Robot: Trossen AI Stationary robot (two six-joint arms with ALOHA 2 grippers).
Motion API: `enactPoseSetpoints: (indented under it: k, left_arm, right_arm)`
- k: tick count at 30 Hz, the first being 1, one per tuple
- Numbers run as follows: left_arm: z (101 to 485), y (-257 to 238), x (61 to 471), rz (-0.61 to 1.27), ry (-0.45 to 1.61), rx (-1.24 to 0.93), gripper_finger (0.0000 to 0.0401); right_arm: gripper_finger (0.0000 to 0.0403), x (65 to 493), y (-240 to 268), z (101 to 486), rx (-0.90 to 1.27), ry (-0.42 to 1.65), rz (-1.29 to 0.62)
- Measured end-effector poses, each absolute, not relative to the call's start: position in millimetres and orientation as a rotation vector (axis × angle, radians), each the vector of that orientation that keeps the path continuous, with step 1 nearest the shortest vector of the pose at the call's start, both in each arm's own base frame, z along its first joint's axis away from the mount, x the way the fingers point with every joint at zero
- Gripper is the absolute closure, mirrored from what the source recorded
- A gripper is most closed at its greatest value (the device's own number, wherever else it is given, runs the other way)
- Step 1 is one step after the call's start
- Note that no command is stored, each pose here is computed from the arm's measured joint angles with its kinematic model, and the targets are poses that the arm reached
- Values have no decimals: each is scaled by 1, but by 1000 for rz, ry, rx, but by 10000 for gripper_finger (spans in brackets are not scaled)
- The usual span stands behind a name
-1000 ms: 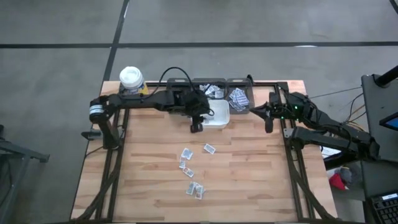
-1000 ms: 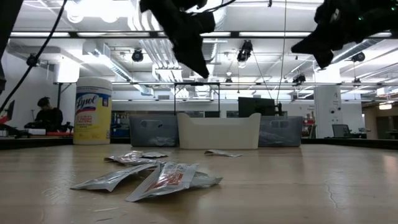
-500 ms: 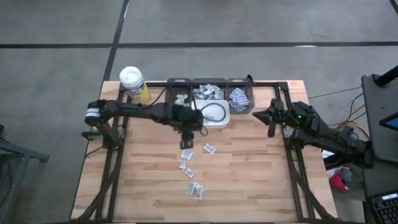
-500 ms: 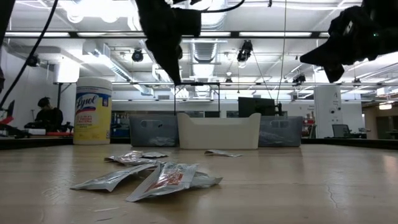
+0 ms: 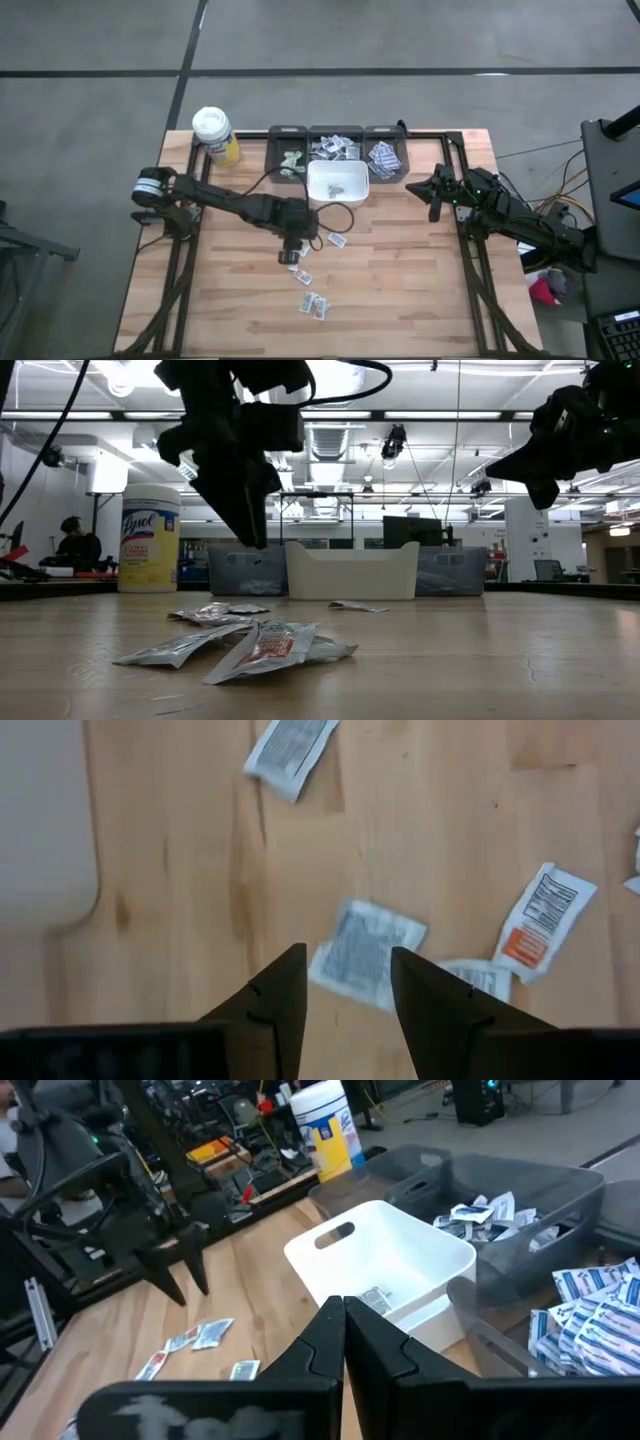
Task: Pick & Place First Aid Supplies
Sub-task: Put the alcohol pad into the middle black bin
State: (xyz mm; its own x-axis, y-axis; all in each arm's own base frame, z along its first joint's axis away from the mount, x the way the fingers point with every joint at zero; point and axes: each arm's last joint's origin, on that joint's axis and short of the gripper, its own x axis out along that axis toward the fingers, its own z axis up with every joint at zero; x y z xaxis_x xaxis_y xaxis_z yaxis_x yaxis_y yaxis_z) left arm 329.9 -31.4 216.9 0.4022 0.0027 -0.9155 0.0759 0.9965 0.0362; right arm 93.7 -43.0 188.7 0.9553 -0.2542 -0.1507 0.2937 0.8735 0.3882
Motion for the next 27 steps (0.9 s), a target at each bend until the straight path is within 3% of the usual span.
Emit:
enactPoseSetpoints:
  k: [11, 27]
  left_arm:
    - [195, -32, 331, -251, 1049, 330, 261]
    - [154, -24, 346, -238, 1099, 318, 263]
  right_arm:
    - [394, 93, -43, 192, 417, 87, -284]
    - [394, 93, -43, 192, 417, 88, -282]
